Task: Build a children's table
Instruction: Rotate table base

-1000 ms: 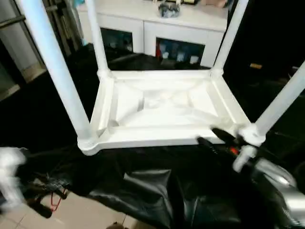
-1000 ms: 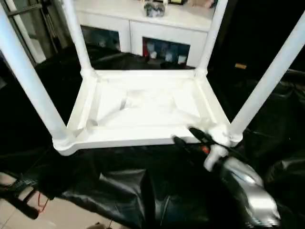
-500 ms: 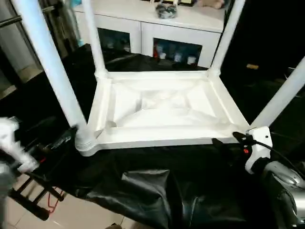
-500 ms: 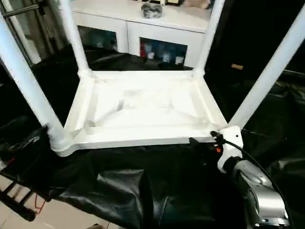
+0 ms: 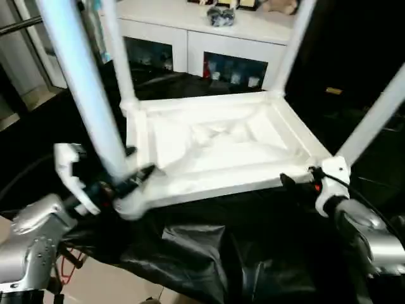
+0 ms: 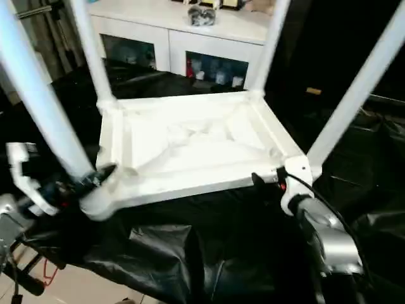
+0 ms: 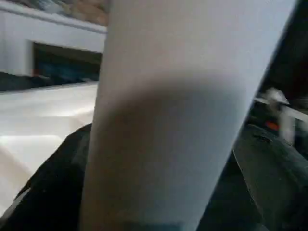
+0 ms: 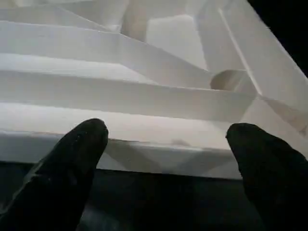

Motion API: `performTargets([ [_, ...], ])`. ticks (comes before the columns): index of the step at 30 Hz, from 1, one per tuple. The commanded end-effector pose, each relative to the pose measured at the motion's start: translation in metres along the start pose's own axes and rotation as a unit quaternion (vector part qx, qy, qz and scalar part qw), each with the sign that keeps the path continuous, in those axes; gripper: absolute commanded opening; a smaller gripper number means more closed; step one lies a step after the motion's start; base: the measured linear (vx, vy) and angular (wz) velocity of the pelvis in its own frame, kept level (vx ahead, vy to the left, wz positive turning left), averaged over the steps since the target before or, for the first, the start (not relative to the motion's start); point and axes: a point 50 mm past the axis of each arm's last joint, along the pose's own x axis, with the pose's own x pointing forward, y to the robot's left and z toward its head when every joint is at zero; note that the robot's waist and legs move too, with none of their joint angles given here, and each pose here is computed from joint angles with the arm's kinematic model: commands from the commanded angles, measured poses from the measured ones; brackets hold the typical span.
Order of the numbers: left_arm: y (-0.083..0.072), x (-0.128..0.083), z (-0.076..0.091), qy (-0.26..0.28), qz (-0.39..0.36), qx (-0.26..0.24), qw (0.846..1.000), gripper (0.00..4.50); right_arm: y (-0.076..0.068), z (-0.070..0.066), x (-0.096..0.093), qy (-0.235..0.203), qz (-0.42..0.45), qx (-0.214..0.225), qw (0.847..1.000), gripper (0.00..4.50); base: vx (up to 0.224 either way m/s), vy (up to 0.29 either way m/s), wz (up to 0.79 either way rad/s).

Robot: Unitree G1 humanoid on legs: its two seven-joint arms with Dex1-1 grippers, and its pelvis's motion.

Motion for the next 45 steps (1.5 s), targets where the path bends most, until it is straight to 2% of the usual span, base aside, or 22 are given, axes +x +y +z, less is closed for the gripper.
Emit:
performTargets([
  [1, -0.023, 0.019, -0.011, 0.022, -0.09, -0.035, 0.995, 4.5, 0.018, -0.012, 0.008, 0.03, 0.032, -0.001, 0.999, 4.47, 0.0, 0.0, 0.0],
  [3, -0.04, 0.026, -0.015, 0.047, -0.154, -0.063, 0.985, 4.5, 0.026, -0.009, 0.016, 0.026, 0.045, -0.001, 0.999, 4.47, 0.0, 0.0, 0.0],
  [4, -0.04, 0.026, -0.015, 0.047, -0.154, -0.063, 0.985, 4.5, 0.026, -0.009, 0.016, 0.026, 0.045, -0.001, 0.999, 4.47, 0.0, 0.0, 0.0],
  [6, -0.059, 0.039, -0.016, 0.057, -0.217, -0.087, 0.971, 4.5, 0.039, -0.004, 0.026, 0.021, 0.067, -0.006, 0.997, 4.47, 0.0, 0.0, 0.0],
  [11, -0.074, 0.054, -0.006, 0.026, -0.265, -0.122, 0.956, 4.5, 0.051, 0.0, 0.035, 0.007, 0.084, -0.013, 0.996, 4.47, 0.0, 0.0, 0.0],
  [13, -0.07, 0.059, -0.004, 0.011, -0.251, -0.113, 0.961, 4.5, 0.043, 0.012, 0.038, -0.032, 0.047, 0.012, 0.998, 4.47, 0.0, 0.0, 0.0],
  [14, -0.068, 0.059, -0.004, 0.012, -0.244, -0.106, 0.964, 4.5, 0.032, 0.021, 0.038, -0.059, 0.003, 0.027, 0.998, 4.47, 0.0, 0.0, 0.0],
  [15, -0.066, 0.059, -0.005, 0.014, -0.239, -0.102, 0.966, 4.5, 0.021, 0.025, 0.037, -0.072, -0.033, 0.034, 0.996, 4.47, 0.0, 0.0, 0.0],
  [16, -0.066, 0.059, -0.005, 0.014, -0.239, -0.102, 0.966, 4.5, 0.021, 0.025, 0.037, -0.072, -0.033, 0.034, 0.996, 4.47, 0.0, 0.0, 0.0],
  [17, -0.065, 0.059, -0.005, 0.017, -0.236, -0.1, 0.966, 4.5, 0.01, 0.028, 0.035, -0.082, -0.075, 0.033, 0.993, 4.47, 0.0, 0.0, 0.0],
  [18, -0.064, 0.058, -0.005, 0.022, -0.237, -0.104, 0.966, 4.5, -0.021, 0.024, 0.027, -0.061, -0.174, 0.011, 0.983, 4.47, 0.0, 0.0, 0.0],
  [19, -0.064, 0.058, -0.005, 0.022, -0.237, -0.105, 0.965, 4.5, -0.025, 0.023, 0.026, -0.057, -0.187, 0.008, 0.981, 4.47, 0.0, 0.0, 0.0],
  [21, -0.064, 0.058, -0.005, 0.024, -0.243, -0.111, 0.963, 4.5, -0.045, 0.011, 0.018, -0.01, -0.24, -0.011, 0.971, 4.47, 0.0, 0.0, 0.0],
  [23, -0.065, 0.058, -0.004, 0.025, -0.249, -0.115, 0.961, 4.5, -0.047, 0.005, 0.016, 0.009, -0.238, -0.019, 0.971, 4.47, 0.0, 0.0, 0.0],
  [26, -0.065, 0.059, -0.004, 0.028, -0.258, -0.121, 0.958, 4.5, -0.043, 0.0, 0.017, 0.016, -0.234, -0.028, 0.972, 4.47, 0.0, 0.0, 0.0],
  [29, -0.068, 0.061, -0.004, 0.028, -0.269, -0.127, 0.954, 4.5, -0.029, -0.012, 0.024, 0.052, -0.201, -0.035, 0.977, 4.47, 0.0, 0.0, 0.0],
  [31, -0.069, 0.062, -0.003, 0.028, -0.274, -0.13, 0.952, 4.5, -0.012, -0.018, 0.032, 0.063, -0.147, -0.036, 0.987, 4.47, 0.0, 0.0, 0.0],
  [32, -0.069, 0.062, -0.003, 0.028, -0.274, -0.13, 0.952, 4.5, -0.012, -0.018, 0.032, 0.063, -0.147, -0.036, 0.987, 4.47, 0.0, 0.0, 0.0],
  [34, -0.073, 0.064, -0.002, 0.026, -0.287, -0.139, 0.947, 4.5, 0.01, -0.011, 0.042, 0.031, -0.076, -0.023, 0.996, 4.47, 0.0, 0.0, 0.0],
  [35, -0.074, 0.064, -0.002, 0.025, -0.293, -0.144, 0.945, 4.5, 0.014, -0.009, 0.043, 0.022, -0.063, -0.022, 0.998, 4.47, 0.0, 0.0, 0.0],
  [38, -0.077, 0.065, -0.001, 0.023, -0.301, -0.151, 0.941, 4.5, 0.019, -0.006, 0.045, 0.014, -0.05, -0.022, 0.998, 4.47, 0.0, 0.0, 0.0],
  [45, -0.09, 0.069, 0.001, 0.012, -0.335, -0.189, 0.923, 4.5, 0.046, 0.004, 0.053, -0.009, 0.023, -0.033, 0.999, 4.47, 0.0, 0.0, 0.0],
])
